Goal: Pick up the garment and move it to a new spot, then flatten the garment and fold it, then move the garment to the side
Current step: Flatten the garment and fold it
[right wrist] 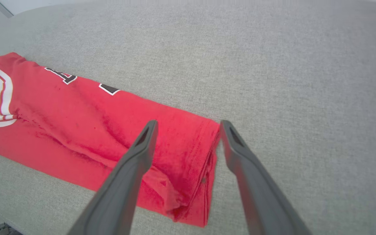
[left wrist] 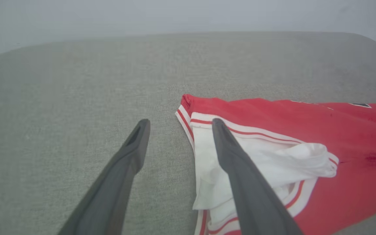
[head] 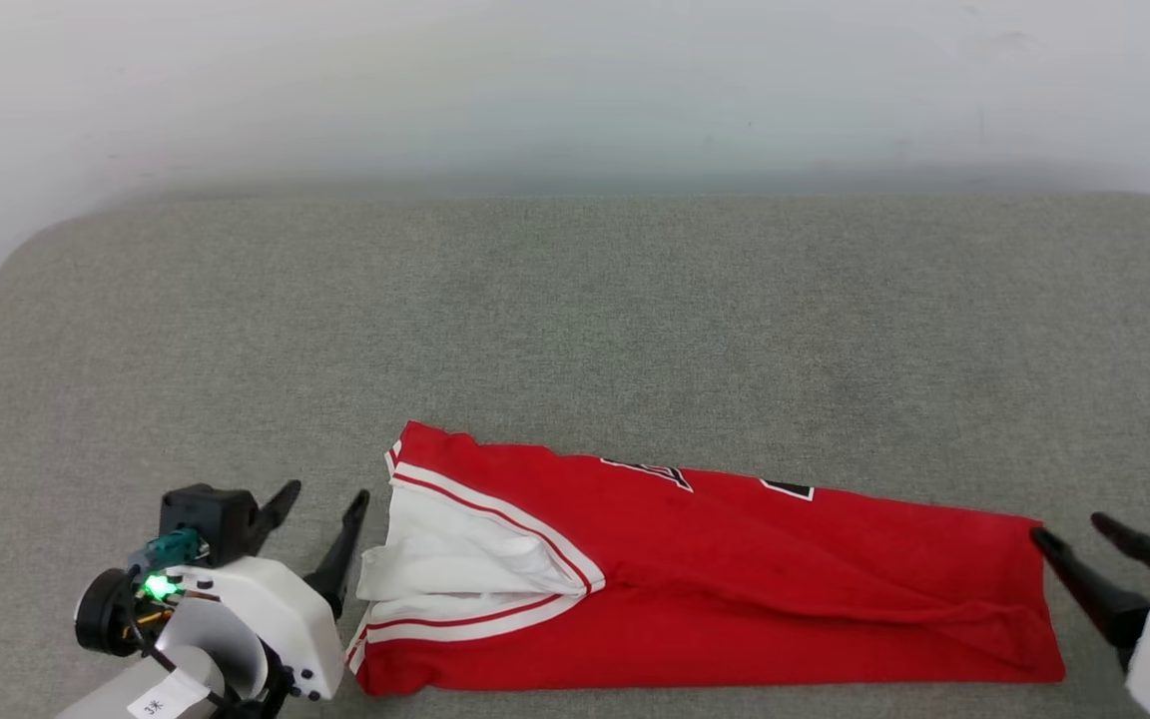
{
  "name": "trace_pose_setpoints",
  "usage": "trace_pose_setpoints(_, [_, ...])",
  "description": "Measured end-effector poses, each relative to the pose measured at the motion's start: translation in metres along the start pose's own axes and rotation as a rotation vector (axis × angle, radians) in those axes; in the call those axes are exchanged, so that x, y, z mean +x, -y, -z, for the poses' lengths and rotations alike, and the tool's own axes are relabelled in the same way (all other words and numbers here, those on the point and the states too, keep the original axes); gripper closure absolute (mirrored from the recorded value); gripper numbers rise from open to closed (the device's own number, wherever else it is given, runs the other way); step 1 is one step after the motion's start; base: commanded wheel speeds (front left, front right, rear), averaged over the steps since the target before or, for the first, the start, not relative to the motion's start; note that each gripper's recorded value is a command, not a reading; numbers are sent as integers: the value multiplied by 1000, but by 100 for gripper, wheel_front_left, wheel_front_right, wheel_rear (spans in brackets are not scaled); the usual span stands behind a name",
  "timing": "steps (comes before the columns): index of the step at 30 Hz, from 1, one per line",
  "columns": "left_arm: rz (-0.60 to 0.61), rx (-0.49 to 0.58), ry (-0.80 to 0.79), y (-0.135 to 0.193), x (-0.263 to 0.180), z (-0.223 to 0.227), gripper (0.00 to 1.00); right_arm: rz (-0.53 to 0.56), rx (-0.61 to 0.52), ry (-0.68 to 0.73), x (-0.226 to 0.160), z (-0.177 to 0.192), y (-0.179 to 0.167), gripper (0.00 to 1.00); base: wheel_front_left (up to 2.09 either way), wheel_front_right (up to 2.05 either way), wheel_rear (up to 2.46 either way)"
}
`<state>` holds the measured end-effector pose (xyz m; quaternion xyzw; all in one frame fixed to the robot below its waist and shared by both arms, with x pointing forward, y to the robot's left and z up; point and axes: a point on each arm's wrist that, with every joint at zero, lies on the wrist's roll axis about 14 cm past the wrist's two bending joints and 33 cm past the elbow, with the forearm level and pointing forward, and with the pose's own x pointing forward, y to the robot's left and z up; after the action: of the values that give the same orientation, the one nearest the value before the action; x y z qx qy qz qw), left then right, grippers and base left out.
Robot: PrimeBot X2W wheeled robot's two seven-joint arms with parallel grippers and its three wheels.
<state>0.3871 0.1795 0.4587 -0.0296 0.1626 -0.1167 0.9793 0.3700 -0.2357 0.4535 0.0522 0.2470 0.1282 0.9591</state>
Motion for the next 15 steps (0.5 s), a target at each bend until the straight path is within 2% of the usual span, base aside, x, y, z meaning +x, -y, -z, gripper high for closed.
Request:
trace_pose_setpoints(3, [-45,15,69,-5,-2,-15,0,8,2,-15,-6,-10,8,0,0,0,0])
trace_pose_setpoints(9, [-122,30,205,-11,-6,-47,0,16,91,-201,-15,8,22,0,0,0,0])
trace_pose_setpoints(15, [-211,48,276,-24,-16,-53,0,29,127,-338,-9,26,30,0,0,0,0])
